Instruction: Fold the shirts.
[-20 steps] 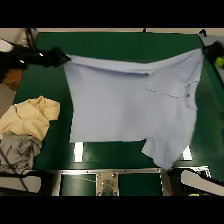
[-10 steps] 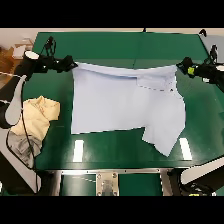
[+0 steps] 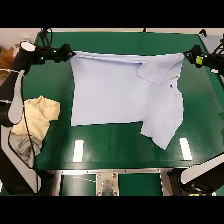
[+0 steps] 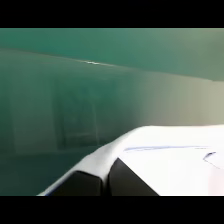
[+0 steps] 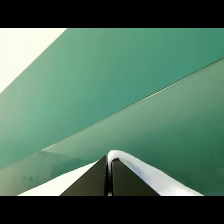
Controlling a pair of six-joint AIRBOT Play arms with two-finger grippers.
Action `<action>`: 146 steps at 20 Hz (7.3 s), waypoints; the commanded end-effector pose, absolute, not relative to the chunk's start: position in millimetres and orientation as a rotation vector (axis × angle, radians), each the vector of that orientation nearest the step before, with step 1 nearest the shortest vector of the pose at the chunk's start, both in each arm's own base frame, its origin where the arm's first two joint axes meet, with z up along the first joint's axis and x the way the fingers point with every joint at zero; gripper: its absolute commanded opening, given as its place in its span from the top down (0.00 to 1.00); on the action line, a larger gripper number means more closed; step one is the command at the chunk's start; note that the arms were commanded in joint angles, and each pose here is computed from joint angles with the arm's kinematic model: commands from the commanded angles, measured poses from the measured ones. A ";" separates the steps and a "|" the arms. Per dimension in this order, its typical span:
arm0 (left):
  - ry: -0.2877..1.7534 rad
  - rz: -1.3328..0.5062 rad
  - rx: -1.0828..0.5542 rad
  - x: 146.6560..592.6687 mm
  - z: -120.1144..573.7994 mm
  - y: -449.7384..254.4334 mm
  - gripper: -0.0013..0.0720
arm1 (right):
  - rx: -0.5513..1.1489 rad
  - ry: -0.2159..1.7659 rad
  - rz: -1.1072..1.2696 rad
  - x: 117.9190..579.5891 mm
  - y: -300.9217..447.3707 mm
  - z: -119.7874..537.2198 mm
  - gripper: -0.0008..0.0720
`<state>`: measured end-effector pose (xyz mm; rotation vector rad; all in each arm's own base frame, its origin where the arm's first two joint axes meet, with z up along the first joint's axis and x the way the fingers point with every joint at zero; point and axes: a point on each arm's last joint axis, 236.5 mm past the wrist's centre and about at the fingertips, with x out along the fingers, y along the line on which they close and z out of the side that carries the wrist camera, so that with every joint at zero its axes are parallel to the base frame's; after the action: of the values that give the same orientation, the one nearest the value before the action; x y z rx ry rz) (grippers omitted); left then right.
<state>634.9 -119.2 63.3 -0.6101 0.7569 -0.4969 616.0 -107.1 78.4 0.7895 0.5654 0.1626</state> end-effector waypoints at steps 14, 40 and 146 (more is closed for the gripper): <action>1.401 -0.443 -0.423 507.8 -74.3 -109.5 0.95 | 0.694 1.168 0.168 483.3 -108.3 -69.5 0.97; 1.645 -0.147 -0.408 344.9 -26.1 -52.4 0.36 | 0.887 1.175 -0.057 332.7 -128.0 -23.3 0.53; 1.126 -0.702 -0.398 482.1 -5.5 -333.4 0.95 | 0.490 1.307 0.624 462.1 -25.9 21.8 0.96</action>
<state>494.5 -274.8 19.8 -0.4496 1.1328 -0.6204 463.6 -40.8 -33.8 0.5568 1.3423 0.5721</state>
